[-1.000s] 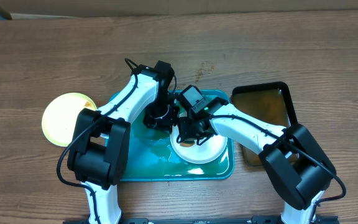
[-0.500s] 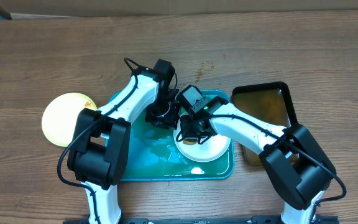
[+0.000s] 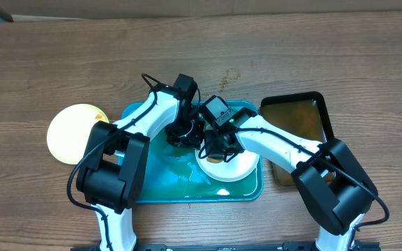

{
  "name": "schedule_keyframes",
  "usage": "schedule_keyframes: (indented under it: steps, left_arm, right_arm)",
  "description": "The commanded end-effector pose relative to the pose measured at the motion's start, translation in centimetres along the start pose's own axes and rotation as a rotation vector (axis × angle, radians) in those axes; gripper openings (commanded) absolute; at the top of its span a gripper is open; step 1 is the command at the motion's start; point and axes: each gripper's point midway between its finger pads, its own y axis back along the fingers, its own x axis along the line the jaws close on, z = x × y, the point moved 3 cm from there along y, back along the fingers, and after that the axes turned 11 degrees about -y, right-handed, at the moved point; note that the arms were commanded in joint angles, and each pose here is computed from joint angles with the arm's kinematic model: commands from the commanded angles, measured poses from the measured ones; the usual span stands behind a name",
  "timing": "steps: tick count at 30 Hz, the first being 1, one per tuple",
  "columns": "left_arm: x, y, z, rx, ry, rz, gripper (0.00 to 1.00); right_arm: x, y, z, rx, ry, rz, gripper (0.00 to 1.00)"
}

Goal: Clean dirty plates on tray and stack at the side
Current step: 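Scrub the white plate with the sponge while left gripper holds it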

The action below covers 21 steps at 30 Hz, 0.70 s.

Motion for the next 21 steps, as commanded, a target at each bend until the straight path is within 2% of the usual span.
schedule_keyframes:
  steps: [1, 11, 21]
  left_arm:
    - [0.9, -1.6, -1.5, 0.05, 0.042, 0.053, 0.04]
    - [1.1, -1.8, -1.8, 0.058, 0.067, 0.056, 0.04]
    - [1.1, -1.8, -1.8, 0.058, 0.09, 0.058, 0.04]
  right_arm:
    - [-1.7, -1.3, -0.3, 0.005, -0.011, -0.079, 0.04]
    - [-3.6, -1.0, 1.4, -0.065, -0.045, -0.156, 0.04]
    - [-8.8, -0.2, 3.8, -0.036, -0.244, -0.216, 0.04]
